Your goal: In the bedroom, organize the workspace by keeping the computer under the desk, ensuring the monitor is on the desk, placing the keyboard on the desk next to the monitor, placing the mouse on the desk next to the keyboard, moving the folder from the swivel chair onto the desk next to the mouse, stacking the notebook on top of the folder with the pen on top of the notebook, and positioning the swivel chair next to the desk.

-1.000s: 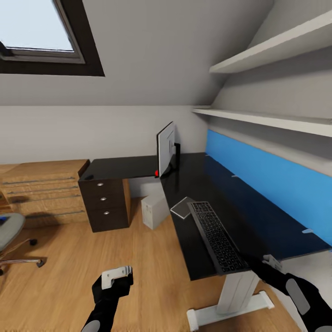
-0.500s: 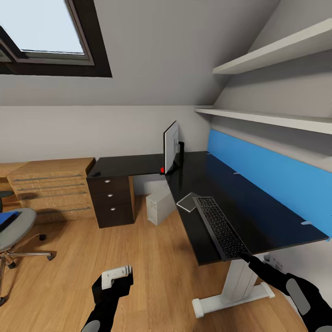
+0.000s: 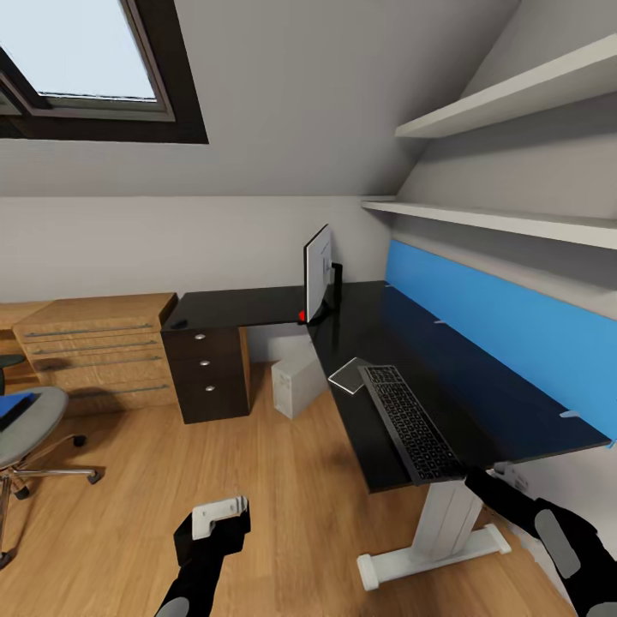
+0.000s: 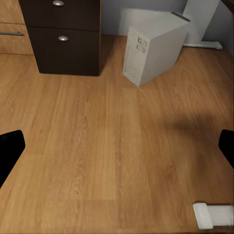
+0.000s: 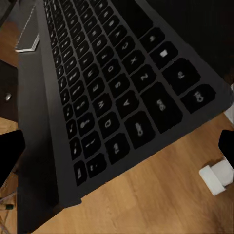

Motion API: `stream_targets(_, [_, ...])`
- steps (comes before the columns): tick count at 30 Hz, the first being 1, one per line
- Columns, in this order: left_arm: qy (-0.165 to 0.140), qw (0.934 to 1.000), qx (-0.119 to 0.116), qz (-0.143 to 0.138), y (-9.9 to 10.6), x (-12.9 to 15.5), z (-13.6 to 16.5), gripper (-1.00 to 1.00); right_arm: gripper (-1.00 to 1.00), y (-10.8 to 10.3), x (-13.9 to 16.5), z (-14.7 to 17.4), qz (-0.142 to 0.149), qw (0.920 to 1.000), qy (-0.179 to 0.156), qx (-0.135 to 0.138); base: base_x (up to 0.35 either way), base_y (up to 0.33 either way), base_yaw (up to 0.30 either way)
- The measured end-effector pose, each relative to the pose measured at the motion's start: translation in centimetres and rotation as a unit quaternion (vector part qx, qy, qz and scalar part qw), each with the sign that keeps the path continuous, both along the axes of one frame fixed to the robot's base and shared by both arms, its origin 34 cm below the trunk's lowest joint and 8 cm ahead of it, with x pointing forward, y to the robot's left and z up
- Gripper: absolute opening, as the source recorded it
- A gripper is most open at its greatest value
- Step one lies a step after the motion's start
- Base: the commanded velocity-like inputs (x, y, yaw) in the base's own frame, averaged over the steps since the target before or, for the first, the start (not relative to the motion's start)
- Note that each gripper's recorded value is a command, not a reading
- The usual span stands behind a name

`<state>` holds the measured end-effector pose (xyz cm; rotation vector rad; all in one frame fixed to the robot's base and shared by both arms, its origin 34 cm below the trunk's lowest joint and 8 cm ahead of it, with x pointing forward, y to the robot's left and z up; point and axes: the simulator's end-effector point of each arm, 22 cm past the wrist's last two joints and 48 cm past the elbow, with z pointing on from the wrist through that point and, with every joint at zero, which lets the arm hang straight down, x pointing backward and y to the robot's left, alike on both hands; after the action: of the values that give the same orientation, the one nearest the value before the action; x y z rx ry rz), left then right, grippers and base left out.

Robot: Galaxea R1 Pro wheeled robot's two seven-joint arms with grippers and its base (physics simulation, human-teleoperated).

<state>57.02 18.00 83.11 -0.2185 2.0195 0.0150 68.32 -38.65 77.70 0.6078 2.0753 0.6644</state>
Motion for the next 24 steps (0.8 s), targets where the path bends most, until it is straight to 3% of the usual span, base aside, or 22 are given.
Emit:
stream_targets(10, [0.002,1.0,0.0,-0.006,-0.5,-0.2,1.2,1.0,1.0,-2.4,0.8,4.0,-0.029,0.999,-0.033,0.0,0.0,0.0,0.0])
stream_targets(24, [0.002,0.9999,0.0,-0.012,-1.1,-0.3,1.2,1.0,1.0,-3.0,0.7,4.2,-0.037,0.9987,-0.036,0.004,0.009,-0.004,0.0])
